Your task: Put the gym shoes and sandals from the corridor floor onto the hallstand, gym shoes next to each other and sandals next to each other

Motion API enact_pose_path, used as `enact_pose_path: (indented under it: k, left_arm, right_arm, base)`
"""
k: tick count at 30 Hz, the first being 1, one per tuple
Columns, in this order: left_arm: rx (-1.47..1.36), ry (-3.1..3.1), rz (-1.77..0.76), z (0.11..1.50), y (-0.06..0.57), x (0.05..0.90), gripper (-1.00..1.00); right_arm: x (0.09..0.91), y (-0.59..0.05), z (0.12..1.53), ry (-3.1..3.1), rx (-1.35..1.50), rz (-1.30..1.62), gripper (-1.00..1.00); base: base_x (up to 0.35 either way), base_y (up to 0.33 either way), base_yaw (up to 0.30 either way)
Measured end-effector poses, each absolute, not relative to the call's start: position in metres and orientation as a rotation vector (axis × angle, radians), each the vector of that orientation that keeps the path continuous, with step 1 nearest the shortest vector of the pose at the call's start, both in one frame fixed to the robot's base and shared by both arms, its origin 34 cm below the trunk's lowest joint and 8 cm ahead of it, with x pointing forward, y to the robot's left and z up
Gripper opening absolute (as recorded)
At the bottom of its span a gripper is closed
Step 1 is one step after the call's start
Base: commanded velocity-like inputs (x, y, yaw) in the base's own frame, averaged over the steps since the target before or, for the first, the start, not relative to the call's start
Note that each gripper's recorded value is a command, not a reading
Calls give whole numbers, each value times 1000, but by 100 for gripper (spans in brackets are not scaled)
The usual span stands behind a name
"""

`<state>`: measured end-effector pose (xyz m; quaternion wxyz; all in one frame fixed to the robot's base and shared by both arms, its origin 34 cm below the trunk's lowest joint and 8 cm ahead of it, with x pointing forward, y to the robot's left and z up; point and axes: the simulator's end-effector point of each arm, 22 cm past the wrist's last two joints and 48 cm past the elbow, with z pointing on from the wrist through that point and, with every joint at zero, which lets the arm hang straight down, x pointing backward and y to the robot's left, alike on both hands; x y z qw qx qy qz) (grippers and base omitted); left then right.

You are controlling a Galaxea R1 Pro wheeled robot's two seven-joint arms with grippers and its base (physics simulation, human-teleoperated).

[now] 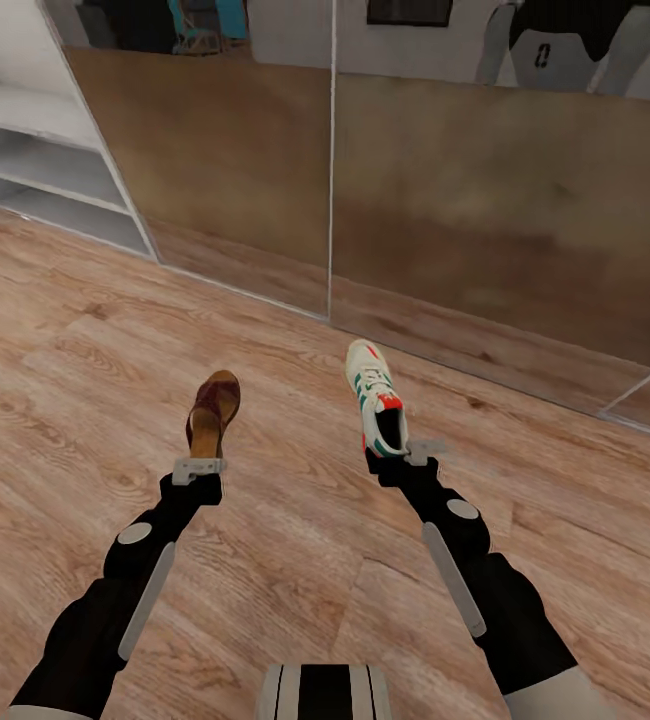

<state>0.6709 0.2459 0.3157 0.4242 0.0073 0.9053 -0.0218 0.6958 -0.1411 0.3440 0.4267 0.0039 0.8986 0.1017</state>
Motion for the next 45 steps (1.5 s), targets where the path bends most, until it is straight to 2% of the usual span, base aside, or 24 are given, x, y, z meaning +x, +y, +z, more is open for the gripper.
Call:
enact_pose_path:
  k: [33, 45]
  left_arm:
    - [21, 2097, -55, 421, 245, 692, -100]
    - [23, 2034, -53, 461, 244, 696, -100]
  right_arm:
    - [713, -142, 456, 2072, -12, 243, -100]
    - [715, -142, 499, 2006, -20, 239, -100]
  base:
    - [0, 0, 186]
    - [0, 0, 121]
